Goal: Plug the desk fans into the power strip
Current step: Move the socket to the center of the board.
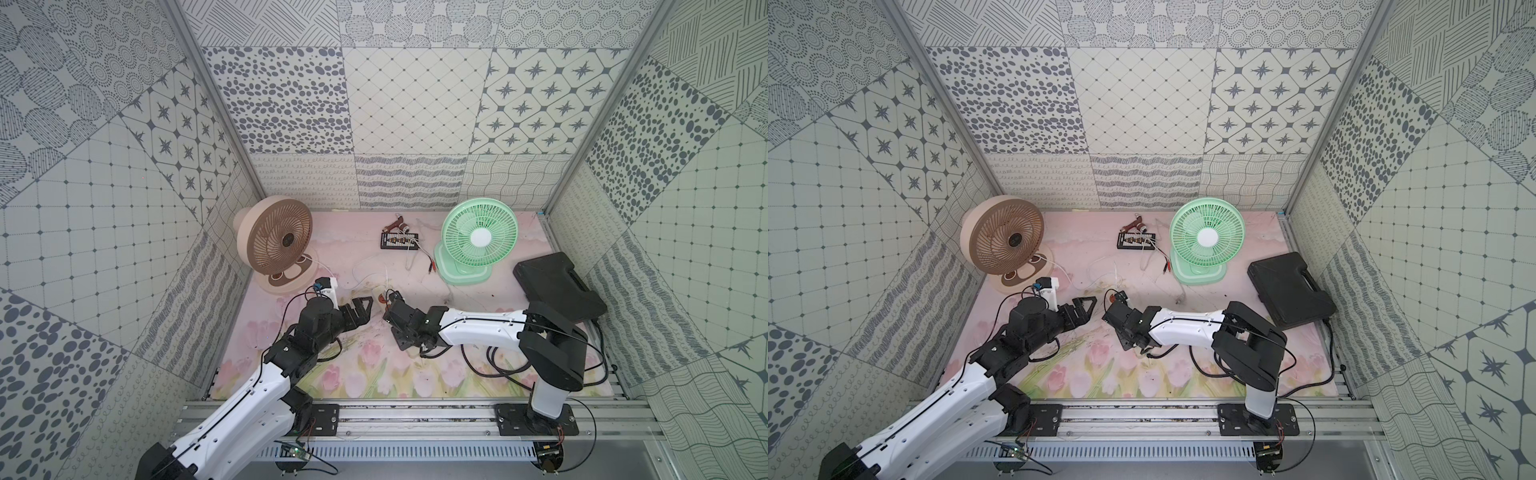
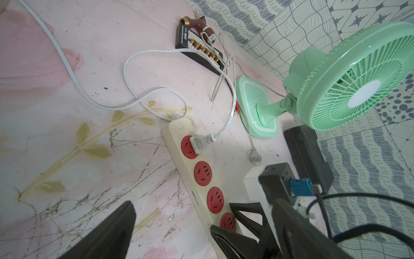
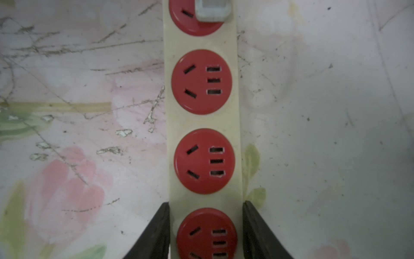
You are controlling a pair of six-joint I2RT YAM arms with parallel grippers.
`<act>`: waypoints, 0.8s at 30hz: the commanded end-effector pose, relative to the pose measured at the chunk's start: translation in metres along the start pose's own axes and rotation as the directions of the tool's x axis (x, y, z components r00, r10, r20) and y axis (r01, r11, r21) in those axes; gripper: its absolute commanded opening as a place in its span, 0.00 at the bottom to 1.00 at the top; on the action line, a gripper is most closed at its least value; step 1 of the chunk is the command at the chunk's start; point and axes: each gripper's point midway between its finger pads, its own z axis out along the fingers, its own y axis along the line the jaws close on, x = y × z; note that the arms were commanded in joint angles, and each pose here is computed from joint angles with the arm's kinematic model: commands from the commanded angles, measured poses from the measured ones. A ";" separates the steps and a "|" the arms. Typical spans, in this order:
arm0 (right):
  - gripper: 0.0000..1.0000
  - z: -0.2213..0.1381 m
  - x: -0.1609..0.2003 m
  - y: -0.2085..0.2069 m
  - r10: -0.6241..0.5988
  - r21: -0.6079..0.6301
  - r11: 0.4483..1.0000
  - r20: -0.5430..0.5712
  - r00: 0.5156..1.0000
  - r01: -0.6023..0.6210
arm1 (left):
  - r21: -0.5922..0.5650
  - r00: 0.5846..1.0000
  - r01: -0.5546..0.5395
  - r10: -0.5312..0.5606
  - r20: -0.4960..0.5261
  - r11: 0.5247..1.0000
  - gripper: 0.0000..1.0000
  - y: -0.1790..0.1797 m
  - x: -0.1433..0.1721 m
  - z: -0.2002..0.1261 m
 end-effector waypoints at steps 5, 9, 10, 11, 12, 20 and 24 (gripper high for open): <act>0.55 0.006 -0.018 0.013 0.054 -0.107 0.993 0.051 0.997 -0.048 | -0.009 1.000 -0.010 0.010 0.025 1.000 0.99 0.000 -0.006 -0.001; 0.70 -0.027 -0.029 0.008 0.075 -0.142 0.988 0.116 0.990 -0.058 | -0.008 0.999 -0.017 0.017 0.029 1.000 0.99 -0.001 -0.008 -0.002; 0.74 -0.037 -0.032 0.007 0.077 -0.151 0.987 0.137 0.988 -0.056 | -0.010 0.999 -0.019 0.019 0.031 1.000 0.99 0.000 -0.008 -0.002; 0.77 -0.043 -0.035 0.005 0.080 -0.153 0.987 0.152 0.985 -0.057 | -0.011 0.999 -0.020 0.020 0.034 1.000 1.00 0.000 -0.008 -0.002; 0.80 -0.052 -0.037 0.004 0.083 -0.164 0.985 0.170 0.982 -0.055 | -0.009 0.999 -0.023 0.024 0.039 1.000 0.99 0.000 -0.008 -0.003; 0.97 -0.114 -0.040 -0.021 0.130 -0.241 0.969 0.286 0.949 -0.060 | -0.009 0.996 -0.052 0.052 0.070 0.999 0.99 -0.001 -0.013 -0.010; 0.97 -0.147 -0.043 -0.055 0.238 -0.213 0.963 0.389 0.890 -0.164 | 0.001 0.995 -0.068 0.068 0.071 0.998 1.00 -0.004 -0.013 -0.010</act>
